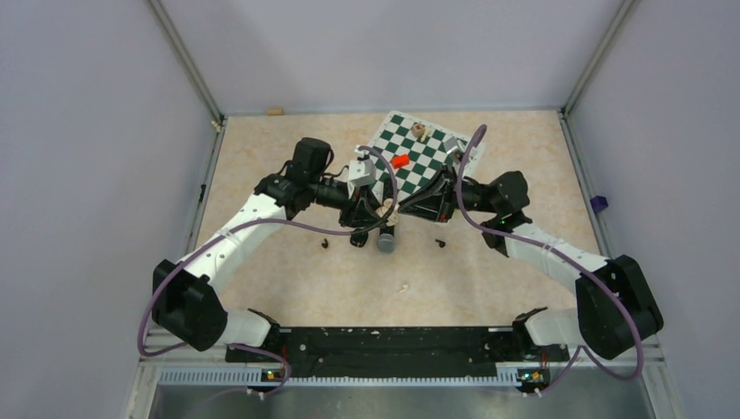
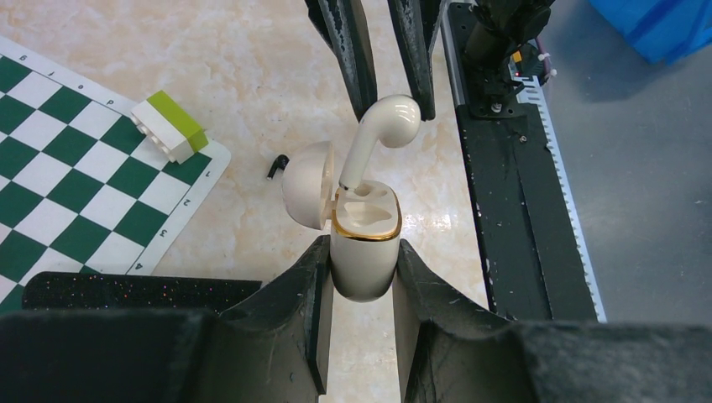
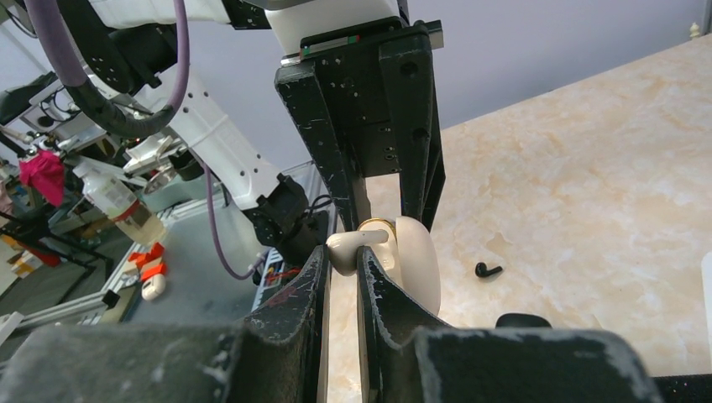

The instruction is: Insert the wireless bluetooth earbuds into the charging case

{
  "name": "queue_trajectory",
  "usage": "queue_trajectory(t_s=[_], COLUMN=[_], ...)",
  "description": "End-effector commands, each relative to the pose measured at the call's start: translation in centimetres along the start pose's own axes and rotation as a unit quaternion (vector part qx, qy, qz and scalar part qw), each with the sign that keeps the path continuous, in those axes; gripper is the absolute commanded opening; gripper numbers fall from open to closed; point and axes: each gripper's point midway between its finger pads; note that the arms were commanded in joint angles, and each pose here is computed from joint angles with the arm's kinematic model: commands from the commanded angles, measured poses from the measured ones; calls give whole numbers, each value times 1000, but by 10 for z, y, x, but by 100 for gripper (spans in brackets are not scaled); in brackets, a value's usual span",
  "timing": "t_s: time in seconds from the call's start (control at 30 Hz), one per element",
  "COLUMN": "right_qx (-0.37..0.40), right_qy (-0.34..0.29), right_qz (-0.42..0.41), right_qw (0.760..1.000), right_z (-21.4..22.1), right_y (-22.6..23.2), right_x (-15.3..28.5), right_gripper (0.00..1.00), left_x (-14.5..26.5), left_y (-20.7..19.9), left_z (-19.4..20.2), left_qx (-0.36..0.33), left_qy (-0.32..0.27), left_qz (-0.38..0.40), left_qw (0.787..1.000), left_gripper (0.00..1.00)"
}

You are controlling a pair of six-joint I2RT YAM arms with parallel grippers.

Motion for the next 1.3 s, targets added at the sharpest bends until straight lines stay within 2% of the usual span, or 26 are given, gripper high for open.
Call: queue_trajectory(t_s=[0.0,1.07,1.27], right_qx=[26,10,6], right_qy=[-5,4,9], right_qz=[-5,-3,17], right_qw=[1000,1000,1000], right_z=[-2,6,5], right_y=[7,1,-8], right_x=[-3,-14,-16], right_gripper=[3,3,8], left_x=[0,-4,-3], left_y=[-8,-23,-26], left_z=[-9,-13,-14], left_qx=[-15,-4,-6], left_qy=[-13,-42,-45], left_qz=[19,68,72], left_qw=[1000,997,996], left_gripper=[0,0,0])
Point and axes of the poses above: each gripper's point midway between its finger pads, its own x axis back along the fingers, its own y axis along the line the jaws close on, z = x × y, and after that the axes turned 4 degrees about x, right-handed
